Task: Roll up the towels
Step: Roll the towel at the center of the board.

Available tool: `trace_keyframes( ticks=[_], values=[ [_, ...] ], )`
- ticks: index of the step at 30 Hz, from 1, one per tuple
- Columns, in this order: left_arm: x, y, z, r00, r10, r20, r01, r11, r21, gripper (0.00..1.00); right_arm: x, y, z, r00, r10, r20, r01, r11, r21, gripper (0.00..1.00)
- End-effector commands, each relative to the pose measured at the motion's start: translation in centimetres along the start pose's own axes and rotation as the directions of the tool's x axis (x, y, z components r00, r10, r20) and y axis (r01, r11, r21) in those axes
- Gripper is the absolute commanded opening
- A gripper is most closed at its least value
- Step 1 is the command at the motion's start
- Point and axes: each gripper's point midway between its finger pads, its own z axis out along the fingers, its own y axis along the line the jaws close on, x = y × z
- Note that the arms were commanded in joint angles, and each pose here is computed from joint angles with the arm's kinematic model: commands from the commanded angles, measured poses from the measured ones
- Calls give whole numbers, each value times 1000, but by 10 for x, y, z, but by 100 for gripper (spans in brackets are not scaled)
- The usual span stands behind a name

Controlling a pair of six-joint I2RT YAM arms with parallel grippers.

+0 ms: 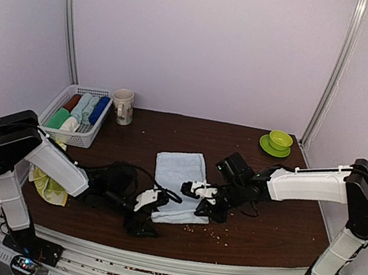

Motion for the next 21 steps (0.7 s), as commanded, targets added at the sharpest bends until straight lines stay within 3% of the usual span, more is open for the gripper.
trace_keyframes(
  ticks=[1,7,21],
  values=[
    [1,6,4,1000,-15,-8,15,999,-28,73,-19,-14,-11,999,12,53,-14,999,37,0],
    [-2,5,5,999,-42,25,43,999,-17,57,-16,-20,-7,999,29,36,-31,998,47,0],
    [2,25,5,985,-173,22,174,978,-114,60,-1,-24,6,998,53,-26,-52,997,54,0]
  ],
)
